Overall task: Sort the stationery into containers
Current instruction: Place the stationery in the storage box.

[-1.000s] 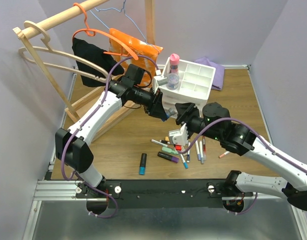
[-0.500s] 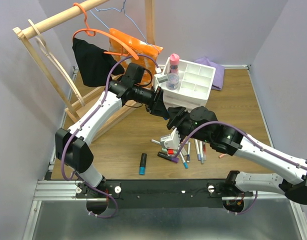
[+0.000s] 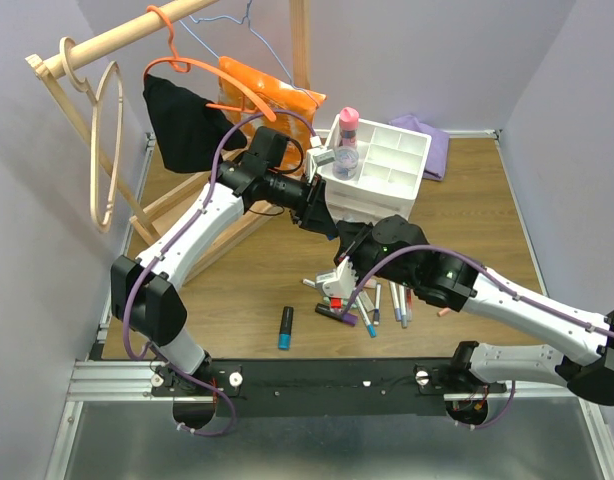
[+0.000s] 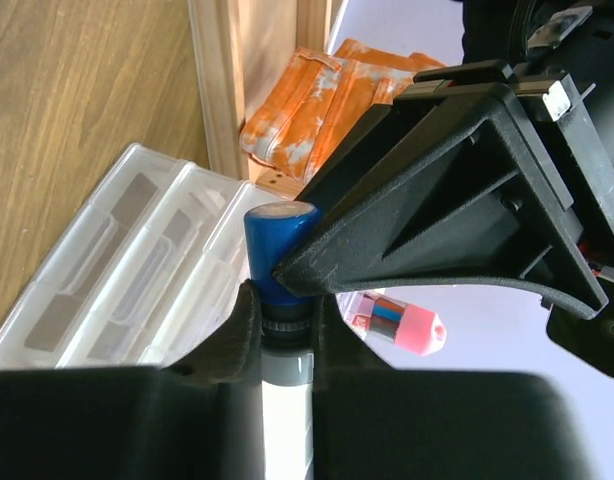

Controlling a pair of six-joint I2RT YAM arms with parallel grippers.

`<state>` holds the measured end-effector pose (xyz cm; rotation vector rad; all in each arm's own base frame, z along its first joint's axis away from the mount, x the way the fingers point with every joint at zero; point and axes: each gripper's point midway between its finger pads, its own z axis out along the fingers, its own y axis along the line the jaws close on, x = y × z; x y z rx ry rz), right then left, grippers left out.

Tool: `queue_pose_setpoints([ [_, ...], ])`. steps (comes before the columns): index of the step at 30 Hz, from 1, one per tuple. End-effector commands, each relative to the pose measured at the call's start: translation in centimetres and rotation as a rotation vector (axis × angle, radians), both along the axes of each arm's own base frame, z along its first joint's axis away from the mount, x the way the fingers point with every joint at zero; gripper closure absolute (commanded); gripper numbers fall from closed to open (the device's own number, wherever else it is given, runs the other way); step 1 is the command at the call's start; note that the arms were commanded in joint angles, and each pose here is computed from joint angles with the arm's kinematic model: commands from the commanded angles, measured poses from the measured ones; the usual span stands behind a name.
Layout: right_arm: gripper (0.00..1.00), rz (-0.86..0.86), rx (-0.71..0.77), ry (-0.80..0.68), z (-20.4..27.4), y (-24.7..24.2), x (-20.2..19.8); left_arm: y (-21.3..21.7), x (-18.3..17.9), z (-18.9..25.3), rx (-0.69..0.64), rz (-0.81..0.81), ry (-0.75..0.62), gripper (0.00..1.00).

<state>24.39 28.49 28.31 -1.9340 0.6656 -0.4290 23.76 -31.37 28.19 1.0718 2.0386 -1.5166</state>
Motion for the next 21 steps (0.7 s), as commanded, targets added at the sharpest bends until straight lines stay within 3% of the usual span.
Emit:
queue_pose_setpoints([
  [1,0.94,-0.032,0.053,-0.012,1.0,-0.1,0.1,0.4,-0.4,1.2,0.002,-0.03,-0.132,0.59],
  [4,0.99,-0.086,0.083,-0.003,1.6,-1.2,0.3,1.3,0.1,1.1,0.051,-0.018,-0.234,0.45],
  [9,1.0,-0.226,0.17,0.078,2.3,-3.5,0.3,2.2,0.0,1.2,0.084,0.003,-0.303,0.34],
  [12,0.99,-0.31,0.233,0.105,2.7,-5.0,0.3,2.5,0.2,2.1,0.078,0.023,-0.353,0.2],
  [15,0.99,-0.37,0.304,0.132,3.3,-6.1,0.4,2.6,0.9,4.2,0.052,0.065,-0.453,0.14],
  [16,0.99,-0.387,0.329,0.142,3.6,-6.5,0.6,2.8,1.3,4.4,0.057,0.091,-0.476,0.01],
  [21,0.99,-0.481,0.583,0.256,6.4,-7.1,2.0,2.9,1.3,6.5,-0.041,0.162,-0.583,0.01],
])
